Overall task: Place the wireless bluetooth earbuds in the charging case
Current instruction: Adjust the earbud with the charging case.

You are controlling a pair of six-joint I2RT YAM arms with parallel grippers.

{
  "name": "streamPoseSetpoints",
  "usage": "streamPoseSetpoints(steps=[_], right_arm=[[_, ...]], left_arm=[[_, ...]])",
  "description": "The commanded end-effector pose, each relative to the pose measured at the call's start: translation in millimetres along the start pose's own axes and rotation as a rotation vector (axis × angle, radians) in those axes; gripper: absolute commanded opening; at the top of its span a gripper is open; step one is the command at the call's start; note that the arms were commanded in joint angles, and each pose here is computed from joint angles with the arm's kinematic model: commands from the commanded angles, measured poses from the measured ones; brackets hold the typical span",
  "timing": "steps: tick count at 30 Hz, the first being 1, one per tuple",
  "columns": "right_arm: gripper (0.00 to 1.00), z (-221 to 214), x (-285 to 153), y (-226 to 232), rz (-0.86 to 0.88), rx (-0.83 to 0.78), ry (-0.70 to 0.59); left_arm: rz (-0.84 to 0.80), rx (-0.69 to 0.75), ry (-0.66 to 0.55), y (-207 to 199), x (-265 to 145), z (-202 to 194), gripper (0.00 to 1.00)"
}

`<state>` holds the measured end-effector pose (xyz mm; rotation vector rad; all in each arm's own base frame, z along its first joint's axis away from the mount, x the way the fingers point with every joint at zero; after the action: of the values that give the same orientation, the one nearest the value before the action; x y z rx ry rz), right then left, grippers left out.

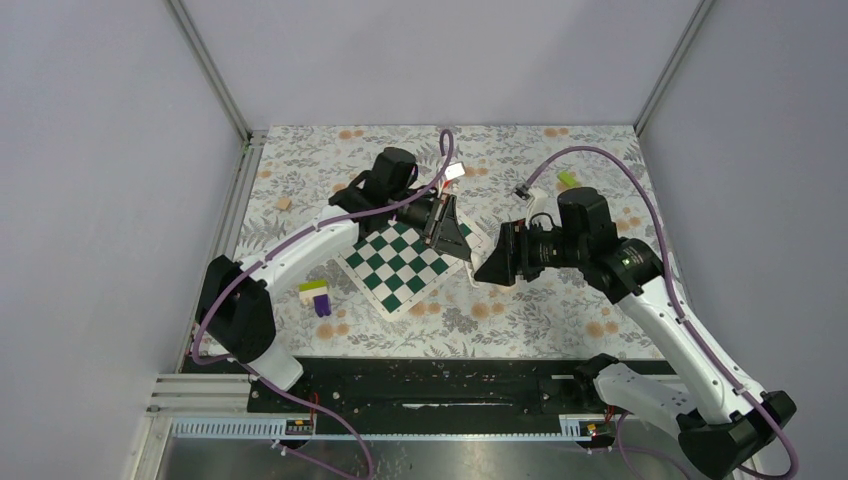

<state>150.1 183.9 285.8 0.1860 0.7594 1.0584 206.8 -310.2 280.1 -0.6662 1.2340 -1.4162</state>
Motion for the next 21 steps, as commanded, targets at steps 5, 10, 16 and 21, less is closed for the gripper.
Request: streamPoseSetpoints(steps=[5,10,16,21], right_arm=[[0.64,15.4,4.6,-6.3,-0.132,-0.019,-0.056],[0.63,12.7,0.9,-11.0,-0.182,-0.024,-0.071],[0.63,8.1,-6.3,-15.6,-0.24,-0.031,-0.069],[0.65,11.4,-6.2,-6.8,-0.167,-0.037,-0.082]], left_arm=[[-0.028,0.08,-0.023,-19.5,1.3,12.6,0.0],[-0.028,0.08,-0.023,-19.7,1.8,12.3,0.0],[-0.028,0.08,-0.023,-19.7,1.5,11.9,0.0],[-0.03,0.082,-0.019,-19.4,1.7,10.3,0.0]])
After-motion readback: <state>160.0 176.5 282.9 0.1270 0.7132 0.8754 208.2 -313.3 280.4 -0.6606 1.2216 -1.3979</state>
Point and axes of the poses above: each gripper's point midway between its finger pads, its own x axis out along the fingers, its own y axis along the line the jaws close on, z = x × y, the point moved 5 cm from there along -x, back along the fingers, and after that the axes turned 14 degrees about -x, right-handed, at the moved point
